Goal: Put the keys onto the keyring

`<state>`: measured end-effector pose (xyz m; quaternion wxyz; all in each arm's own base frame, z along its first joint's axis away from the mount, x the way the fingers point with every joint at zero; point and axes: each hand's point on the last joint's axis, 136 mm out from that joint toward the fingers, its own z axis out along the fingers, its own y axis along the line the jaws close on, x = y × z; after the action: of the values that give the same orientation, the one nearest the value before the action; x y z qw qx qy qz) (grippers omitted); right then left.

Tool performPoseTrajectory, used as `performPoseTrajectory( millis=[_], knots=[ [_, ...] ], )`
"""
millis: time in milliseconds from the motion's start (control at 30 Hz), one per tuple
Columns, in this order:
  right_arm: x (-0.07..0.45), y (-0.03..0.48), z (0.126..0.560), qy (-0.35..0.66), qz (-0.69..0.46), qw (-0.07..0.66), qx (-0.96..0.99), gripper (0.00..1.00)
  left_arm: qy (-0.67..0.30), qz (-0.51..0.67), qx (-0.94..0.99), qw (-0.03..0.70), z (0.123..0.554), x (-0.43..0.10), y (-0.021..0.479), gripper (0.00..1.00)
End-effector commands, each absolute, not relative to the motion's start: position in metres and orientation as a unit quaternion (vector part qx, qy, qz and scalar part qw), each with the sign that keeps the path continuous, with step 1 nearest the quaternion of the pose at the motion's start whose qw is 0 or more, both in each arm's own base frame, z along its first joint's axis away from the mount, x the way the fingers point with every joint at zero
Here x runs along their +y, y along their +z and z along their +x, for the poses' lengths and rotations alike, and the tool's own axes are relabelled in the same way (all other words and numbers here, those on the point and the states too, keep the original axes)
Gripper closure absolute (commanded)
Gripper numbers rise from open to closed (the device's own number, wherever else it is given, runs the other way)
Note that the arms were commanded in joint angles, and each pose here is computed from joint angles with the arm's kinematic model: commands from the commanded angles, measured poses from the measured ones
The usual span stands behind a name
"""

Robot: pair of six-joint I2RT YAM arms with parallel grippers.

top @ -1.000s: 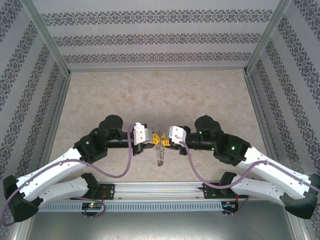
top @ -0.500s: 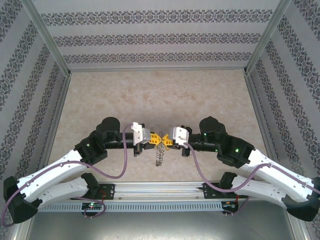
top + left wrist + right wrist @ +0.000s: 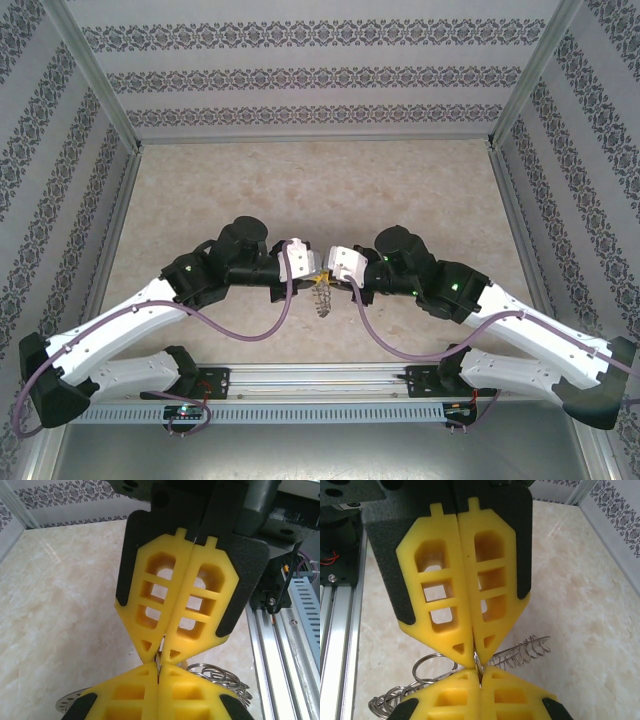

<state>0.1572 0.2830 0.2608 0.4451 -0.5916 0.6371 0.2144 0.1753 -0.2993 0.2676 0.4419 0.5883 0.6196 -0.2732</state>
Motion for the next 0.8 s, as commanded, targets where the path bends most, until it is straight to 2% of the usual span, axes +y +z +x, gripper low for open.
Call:
performPoseTrajectory(
  millis=[0,33,167,300,433,633,700,767],
  knots=[
    [0.291,0.298,0.150,0.242,-0.591,0.490,0.593,1.00,-0.279,0.583,0.611,0.457,0.173,-0.301,0.275,1.00],
    [0.291,0.297,0.148,0.246,-0.590,0.491,0.592,1.00,-0.286,0.577,0.607,0.467,0.173,-0.301,0.280,1.00],
    [0.291,0.295,0.135,0.282,-0.586,0.496,0.575,0.83,-0.325,0.551,0.575,0.510,0.166,-0.303,0.307,1.00],
    [0.291,0.296,0.128,0.302,-0.586,0.494,0.567,0.80,-0.367,0.533,0.534,0.544,0.155,-0.304,0.333,1.00],
    [0.292,0.297,0.126,0.308,-0.587,0.494,0.563,0.82,-0.398,0.524,0.495,0.567,0.143,-0.301,0.346,1.00],
    [0.292,0.298,0.126,0.307,-0.586,0.494,0.565,0.94,-0.444,0.502,0.451,0.589,0.130,-0.297,0.355,1.00],
    [0.291,0.299,0.130,0.298,-0.583,0.497,0.570,1.00,-0.443,0.498,0.455,0.590,0.132,-0.295,0.354,1.00],
    [0.288,0.299,0.138,0.277,-0.576,0.504,0.581,1.00,-0.418,0.499,0.484,0.585,0.142,-0.294,0.345,1.00]
  ],
)
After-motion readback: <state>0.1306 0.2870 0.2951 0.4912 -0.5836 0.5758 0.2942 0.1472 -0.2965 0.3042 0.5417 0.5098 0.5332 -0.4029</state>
